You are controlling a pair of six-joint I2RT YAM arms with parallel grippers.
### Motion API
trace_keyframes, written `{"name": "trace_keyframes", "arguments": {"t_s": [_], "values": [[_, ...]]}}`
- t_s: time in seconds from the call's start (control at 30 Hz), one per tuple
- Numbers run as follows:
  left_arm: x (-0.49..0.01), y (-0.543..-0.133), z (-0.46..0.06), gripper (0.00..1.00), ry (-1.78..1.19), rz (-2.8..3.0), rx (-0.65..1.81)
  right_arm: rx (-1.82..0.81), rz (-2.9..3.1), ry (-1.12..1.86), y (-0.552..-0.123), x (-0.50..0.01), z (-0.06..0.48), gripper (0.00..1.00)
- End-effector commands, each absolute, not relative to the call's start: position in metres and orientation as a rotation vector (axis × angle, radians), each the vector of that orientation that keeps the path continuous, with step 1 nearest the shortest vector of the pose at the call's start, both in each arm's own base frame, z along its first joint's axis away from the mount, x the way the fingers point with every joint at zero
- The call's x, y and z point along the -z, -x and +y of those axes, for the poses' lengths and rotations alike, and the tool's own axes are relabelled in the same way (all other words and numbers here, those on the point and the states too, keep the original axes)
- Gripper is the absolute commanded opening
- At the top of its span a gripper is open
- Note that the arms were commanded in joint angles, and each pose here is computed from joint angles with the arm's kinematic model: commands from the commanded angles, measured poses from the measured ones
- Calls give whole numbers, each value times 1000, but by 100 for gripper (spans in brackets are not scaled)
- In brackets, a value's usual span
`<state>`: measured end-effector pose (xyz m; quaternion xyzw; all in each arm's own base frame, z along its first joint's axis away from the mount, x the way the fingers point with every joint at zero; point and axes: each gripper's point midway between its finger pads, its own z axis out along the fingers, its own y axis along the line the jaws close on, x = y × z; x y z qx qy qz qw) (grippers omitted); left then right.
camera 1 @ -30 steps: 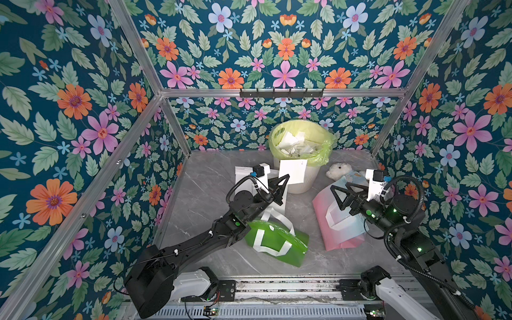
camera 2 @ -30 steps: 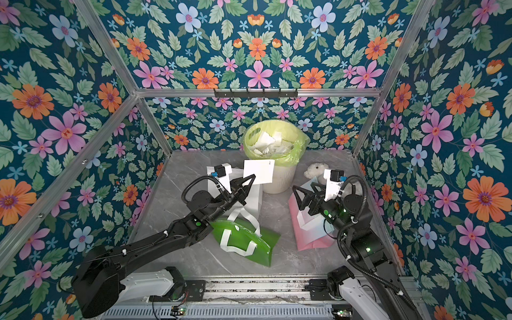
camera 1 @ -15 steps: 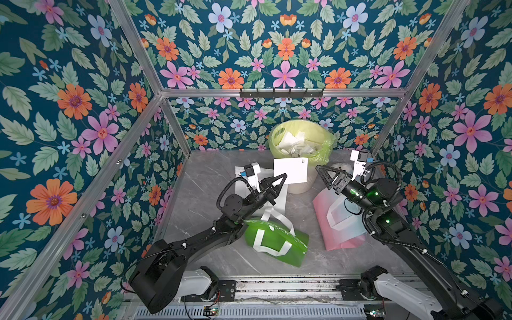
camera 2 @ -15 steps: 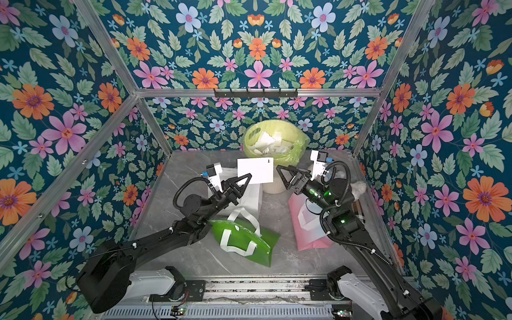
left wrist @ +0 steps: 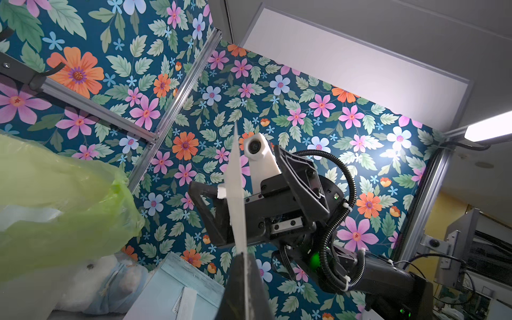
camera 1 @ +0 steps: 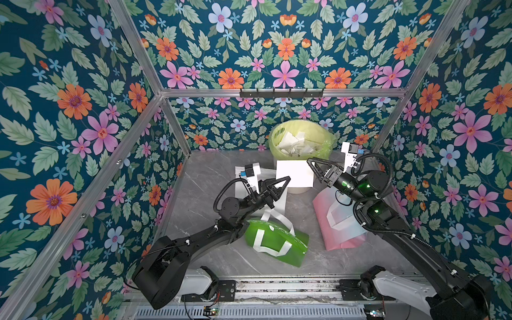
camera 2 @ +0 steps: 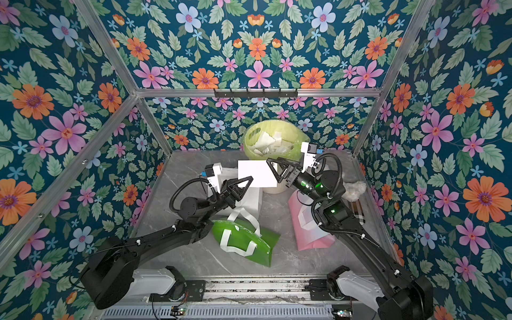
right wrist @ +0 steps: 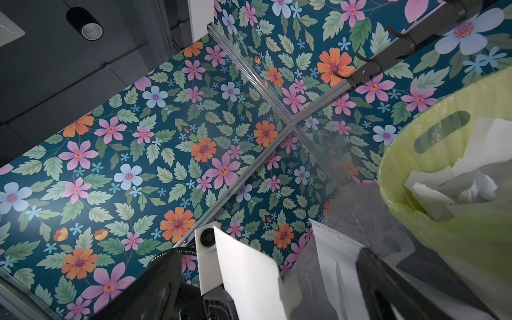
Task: Shred takeout receipts and throw away
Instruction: Shred the takeout receipt.
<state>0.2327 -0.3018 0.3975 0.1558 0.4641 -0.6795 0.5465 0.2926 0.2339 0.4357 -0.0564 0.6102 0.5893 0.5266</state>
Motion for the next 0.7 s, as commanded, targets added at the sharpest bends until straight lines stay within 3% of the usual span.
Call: {"name": "trace_keyframes", "arguments": {"t_s": [0.0, 0.67], "values": [[-410, -223, -298, 0, -392, 1030, 1639, -1461, 1375, 190, -283, -455, 240, 96], [-409, -223, -306, 0, -408, 1048, 1661, -1550, 1356, 317, -273, -466, 267, 39]]}}
